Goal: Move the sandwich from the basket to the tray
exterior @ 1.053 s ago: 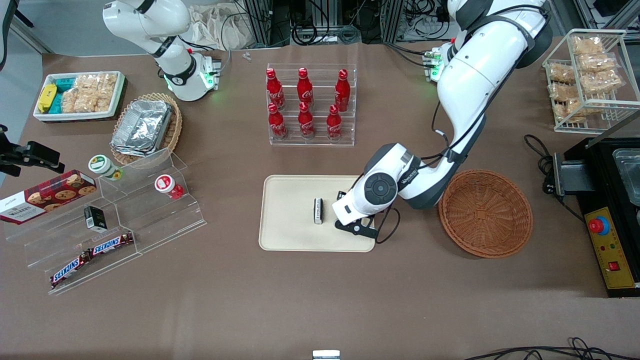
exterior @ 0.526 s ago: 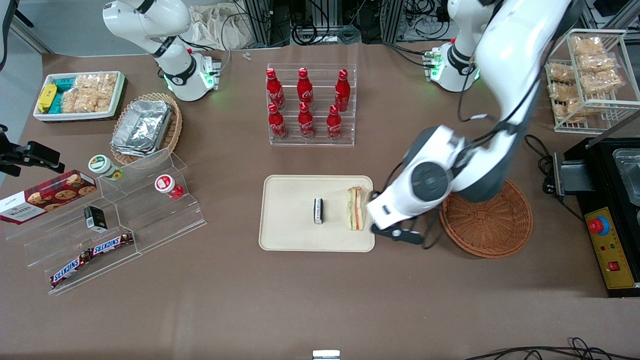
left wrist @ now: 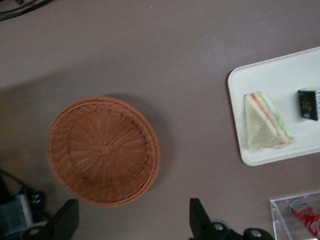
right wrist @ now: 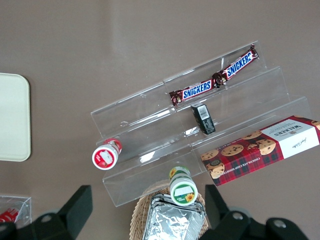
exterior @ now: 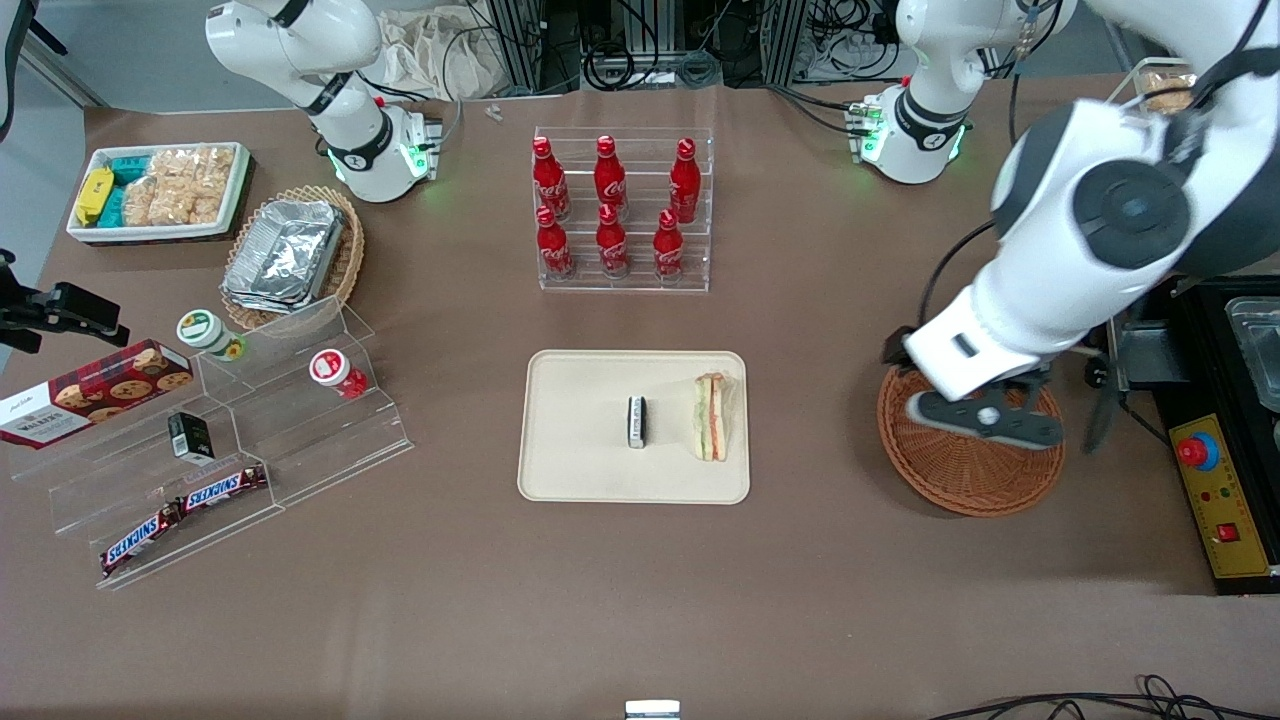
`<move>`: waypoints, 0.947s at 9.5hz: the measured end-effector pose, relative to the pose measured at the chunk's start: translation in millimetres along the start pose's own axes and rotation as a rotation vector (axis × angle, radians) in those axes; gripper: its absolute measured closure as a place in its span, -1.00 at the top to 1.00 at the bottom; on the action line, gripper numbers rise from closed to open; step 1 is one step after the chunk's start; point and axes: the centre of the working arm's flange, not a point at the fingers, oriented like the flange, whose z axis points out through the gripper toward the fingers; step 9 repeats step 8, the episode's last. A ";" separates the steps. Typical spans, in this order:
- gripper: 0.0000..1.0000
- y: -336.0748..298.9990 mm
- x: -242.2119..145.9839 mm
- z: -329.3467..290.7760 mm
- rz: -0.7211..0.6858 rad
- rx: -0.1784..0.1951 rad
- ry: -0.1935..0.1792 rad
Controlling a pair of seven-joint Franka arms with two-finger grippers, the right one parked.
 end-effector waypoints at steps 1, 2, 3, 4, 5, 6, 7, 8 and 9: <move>0.99 -23.4 -7.7 -15.1 -0.009 0.012 0.017; 0.99 -44.9 -14.7 -27.2 -0.027 0.019 0.033; 0.99 -55.9 -19.2 -35.0 -0.043 0.023 0.044; 1.00 -57.9 -21.6 -40.1 -0.050 0.028 0.052; 1.00 -57.6 -22.4 -42.1 -0.066 0.029 0.056; 1.00 -59.7 -22.7 -42.1 -0.094 0.029 0.056; 1.00 -65.6 -23.8 -41.3 -0.120 0.025 0.050; 1.00 -71.4 -25.2 -40.3 -0.140 0.011 0.043; 1.00 -71.4 -25.2 -40.3 -0.140 0.011 0.043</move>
